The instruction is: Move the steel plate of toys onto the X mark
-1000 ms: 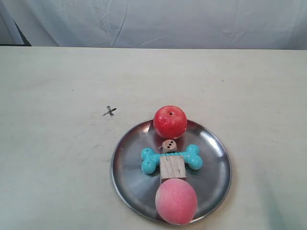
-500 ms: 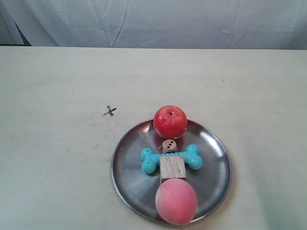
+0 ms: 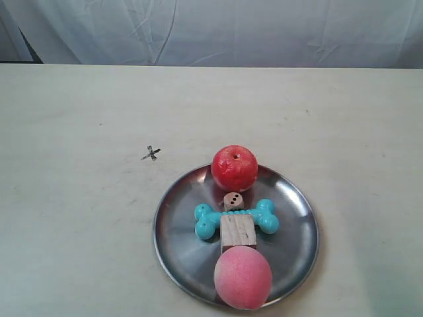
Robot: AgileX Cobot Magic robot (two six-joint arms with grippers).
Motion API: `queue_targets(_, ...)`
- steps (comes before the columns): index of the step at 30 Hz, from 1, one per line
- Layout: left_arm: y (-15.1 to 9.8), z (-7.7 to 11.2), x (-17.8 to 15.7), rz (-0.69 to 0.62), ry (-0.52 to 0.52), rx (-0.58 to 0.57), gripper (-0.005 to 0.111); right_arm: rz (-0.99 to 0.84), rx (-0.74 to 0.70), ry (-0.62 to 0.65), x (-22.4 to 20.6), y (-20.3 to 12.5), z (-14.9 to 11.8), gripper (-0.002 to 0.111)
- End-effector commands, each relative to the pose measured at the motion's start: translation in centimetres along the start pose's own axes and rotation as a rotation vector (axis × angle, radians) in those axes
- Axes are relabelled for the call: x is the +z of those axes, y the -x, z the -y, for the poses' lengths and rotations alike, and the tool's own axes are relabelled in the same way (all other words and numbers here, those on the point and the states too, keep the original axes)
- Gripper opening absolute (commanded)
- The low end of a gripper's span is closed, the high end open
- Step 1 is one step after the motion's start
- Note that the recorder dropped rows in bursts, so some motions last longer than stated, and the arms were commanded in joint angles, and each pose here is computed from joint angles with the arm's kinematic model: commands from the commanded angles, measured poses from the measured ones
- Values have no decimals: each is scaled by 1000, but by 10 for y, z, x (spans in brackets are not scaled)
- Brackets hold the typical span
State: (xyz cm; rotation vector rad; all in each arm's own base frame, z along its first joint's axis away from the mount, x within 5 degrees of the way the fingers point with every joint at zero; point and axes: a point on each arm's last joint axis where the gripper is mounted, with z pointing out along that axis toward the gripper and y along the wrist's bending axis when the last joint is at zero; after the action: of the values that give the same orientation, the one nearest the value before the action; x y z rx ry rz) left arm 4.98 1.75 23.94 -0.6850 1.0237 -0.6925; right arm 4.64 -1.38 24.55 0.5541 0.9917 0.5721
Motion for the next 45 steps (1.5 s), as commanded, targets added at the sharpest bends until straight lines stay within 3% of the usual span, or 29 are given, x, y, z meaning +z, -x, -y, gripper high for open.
queue_targets(1, -6, -3, -1, -59, 21, -19, 0, -11, 208, 0, -1, -1, 0, 0)
queue_targets(4, -7, -2, -1, -84, 30, -33, 0, -47, 257, -31, -1, -5, 3, 0)
queue_targets(6, -5, 4, 2, -107, 31, -50, 0, -98, 296, -79, -1, -10, 6, 0)
queue_targets(9, 4, 21, 11, -109, 20, -45, 0, -39, 288, -40, -1, -4, 3, 0)
queue_targets(11, 13, 40, 24, -120, -8, 59, 0, 48, 275, 19, -1, 5, -1, 0)
queue_targets(13, 16, 56, 39, -198, -9, 166, 0, -47, 240, -22, 0, -4, 1, 0)
queue_targets(15, 10, 66, 61, -344, 56, 225, 0, -231, 217, -108, 6, -5, -10, -1)
queue_targets(17, -2, 71, 92, -586, 174, 342, 0, -413, 48, -182, 24, 3, -29, -1)
queue_targets(18, -9, 74, 115, -761, 229, 475, 0, -529, -102, -236, 44, 15, -45, -1)
queue_targets(20, -23, 78, 148, -1008, 252, 591, 0, -741, -312, -331, 83, 22, -57, -1)
queue_targets(21, -34, 77, 163, -1119, 242, 597, 0, -861, -400, -352, 102, 22, -63, -1)
queue_targets(24, -70, 62, 184, -1415, 192, 559, 0, -1198, -426, -378, 146, -5, -59, -1)
queue_targets(28, -103, 31, 192, -1578, 256, 461, 1, -1470, -375, -314, 171, -52, -38, 1)
queue_targets(31, -122, 18, 192, -1680, 262, 373, 9, -1594, -336, -376, 179, -81, -12, 19)
queue_targets(34, -143, 16, 190, -1769, 163, 307, 24, -1674, -334, -440, 183, -105, 12, 52)
queue_targets(36, -160, 18, 187, -1814, 92, 290, 38, -1736, -323, -476, 183, -120, 27, 67)
queue_targets(41, -198, 8, 175, -1929, 72, 317, 63, -1838, -296, -551, 175, -150, 59, 64)
queue_targets(45, -219, -7, 170, -1973, 147, 286, 67, -1906, -271, -608, 161, -167, 78, 64)
